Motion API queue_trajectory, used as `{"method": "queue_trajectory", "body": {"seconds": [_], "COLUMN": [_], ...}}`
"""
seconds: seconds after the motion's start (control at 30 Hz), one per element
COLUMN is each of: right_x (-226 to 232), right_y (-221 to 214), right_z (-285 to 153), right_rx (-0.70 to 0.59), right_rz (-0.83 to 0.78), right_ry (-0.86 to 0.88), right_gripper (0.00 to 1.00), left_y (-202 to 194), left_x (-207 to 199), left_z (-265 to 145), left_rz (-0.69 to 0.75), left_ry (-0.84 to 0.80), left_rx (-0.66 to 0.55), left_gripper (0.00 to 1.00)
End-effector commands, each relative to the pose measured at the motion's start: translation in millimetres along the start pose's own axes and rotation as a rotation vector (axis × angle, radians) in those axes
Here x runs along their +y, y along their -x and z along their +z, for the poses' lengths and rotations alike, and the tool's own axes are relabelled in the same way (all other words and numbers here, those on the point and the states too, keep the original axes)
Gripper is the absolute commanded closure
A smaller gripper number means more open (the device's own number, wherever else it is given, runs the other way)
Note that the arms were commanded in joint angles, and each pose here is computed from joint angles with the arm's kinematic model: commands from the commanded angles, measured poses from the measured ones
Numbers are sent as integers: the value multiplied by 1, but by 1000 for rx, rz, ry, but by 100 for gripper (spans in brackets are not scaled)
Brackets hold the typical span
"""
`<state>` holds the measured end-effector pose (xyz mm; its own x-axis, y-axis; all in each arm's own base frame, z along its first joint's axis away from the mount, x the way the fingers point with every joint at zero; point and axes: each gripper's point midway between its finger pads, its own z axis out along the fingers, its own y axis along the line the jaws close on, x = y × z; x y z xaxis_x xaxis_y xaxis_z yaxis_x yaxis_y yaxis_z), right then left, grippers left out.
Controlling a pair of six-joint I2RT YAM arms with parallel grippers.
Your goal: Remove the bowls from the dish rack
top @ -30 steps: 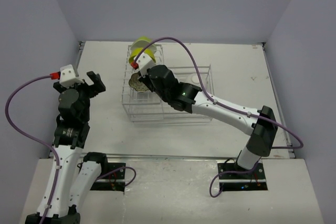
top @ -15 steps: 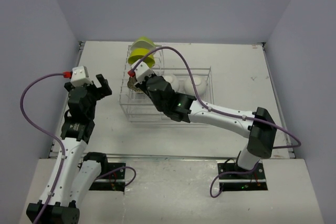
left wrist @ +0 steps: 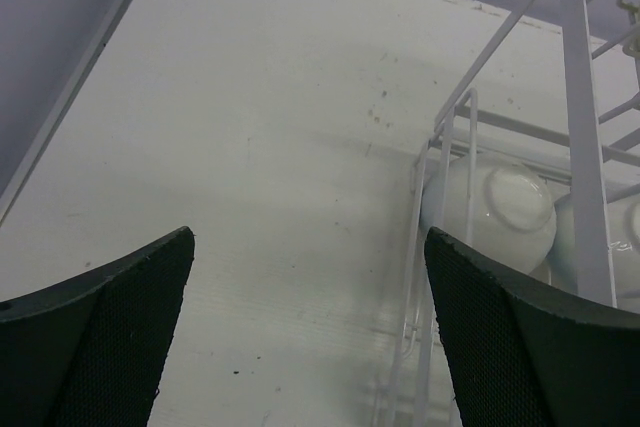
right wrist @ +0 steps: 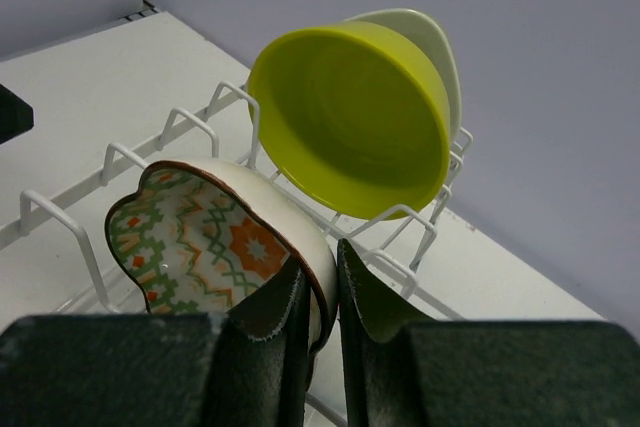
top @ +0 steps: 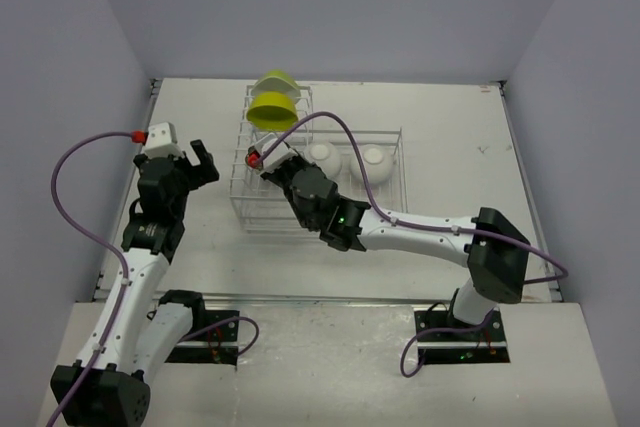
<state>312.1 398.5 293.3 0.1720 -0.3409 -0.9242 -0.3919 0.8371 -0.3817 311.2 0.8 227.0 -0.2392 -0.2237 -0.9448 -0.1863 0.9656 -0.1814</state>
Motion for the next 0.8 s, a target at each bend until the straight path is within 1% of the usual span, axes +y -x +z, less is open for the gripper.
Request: {"method": "queue_trajectory", "body": {"seconds": [0.0,0.13,0.17,0.23,0.57,0.77], "right_x": [16,19,17,17,2,-10], "right_y": [-47,-41,-33,-29,-8,-3], "right_z": [-3,-8,-9,-12,-10,-6], "right_rx": [70,27,-6,-32,-112,-146], "right_rz": [-164,-176,-176,-181,-216,-297], "right_ry": [47,92,88,113,40,-42], "right_gripper": [100,100,100,100,100,100], "left_y": [26,19,19,18,16,12], "left_x": [-11,-14,-15,-15,-14,-13], "left_z": [1,7,7,8,12,14], "left_rz": [-36,-40,-41,-42,-24,-16], "left_ry": [-41,-51,-54,-54,-47,-46], "left_rx": [-67,-40,-37,-32,-24,-20], "left_gripper": [4,5,5,6,6,5]}}
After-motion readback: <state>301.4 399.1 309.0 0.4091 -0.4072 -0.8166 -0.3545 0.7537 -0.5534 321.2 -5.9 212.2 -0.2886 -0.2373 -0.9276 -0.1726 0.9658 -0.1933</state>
